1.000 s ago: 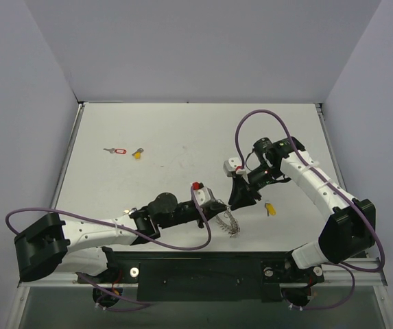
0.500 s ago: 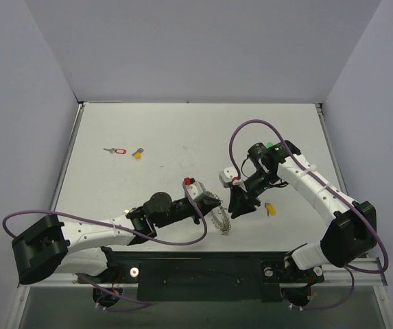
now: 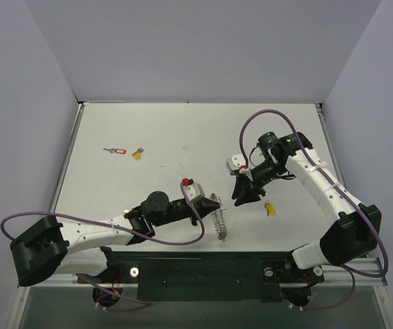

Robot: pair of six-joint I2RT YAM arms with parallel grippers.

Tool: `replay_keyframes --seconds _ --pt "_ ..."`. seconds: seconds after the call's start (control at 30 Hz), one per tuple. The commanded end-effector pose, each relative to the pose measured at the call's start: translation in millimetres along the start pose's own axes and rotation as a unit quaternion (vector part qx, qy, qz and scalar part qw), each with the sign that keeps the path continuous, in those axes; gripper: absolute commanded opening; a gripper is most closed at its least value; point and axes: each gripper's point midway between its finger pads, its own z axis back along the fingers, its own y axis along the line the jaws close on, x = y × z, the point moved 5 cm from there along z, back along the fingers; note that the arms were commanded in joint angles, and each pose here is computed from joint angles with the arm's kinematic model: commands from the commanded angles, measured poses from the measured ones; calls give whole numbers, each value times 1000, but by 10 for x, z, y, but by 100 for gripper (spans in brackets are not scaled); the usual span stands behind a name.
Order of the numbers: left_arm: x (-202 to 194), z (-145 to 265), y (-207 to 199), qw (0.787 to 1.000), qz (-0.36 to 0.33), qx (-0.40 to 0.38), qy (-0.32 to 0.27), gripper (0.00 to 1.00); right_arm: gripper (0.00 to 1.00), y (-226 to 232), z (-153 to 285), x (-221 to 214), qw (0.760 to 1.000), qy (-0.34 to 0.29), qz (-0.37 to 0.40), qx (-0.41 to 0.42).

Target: Put the keys on the keyring

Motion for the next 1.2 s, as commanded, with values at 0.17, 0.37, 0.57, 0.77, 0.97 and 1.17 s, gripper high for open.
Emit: replay_keyframes --seconds 0.17,0.37,0.57,0.77,0.97,1.17 --pt "388 -82 -136 996 -8 -50 -68 0 21 -20 -79 129 999 29 8 32" --pt "421 -94 -139 996 0 -49 -77 0 21 -58 -154 110 998 45 7 39" --pt "435 -110 -143 995 7 -50 -83 0 21 -128 -169 133 998 52 4 32" --pt "460 -135 -122 995 14 -41 -86 0 21 -133 -193 191 998 58 16 33" --pt "549 -143 -112 994 17 -35 -98 0 23 -271 105 360 993 101 40 -39" --pt "667 -135 -108 994 4 -38 -98 0 31 -279 487 571 987 81 59 -125"
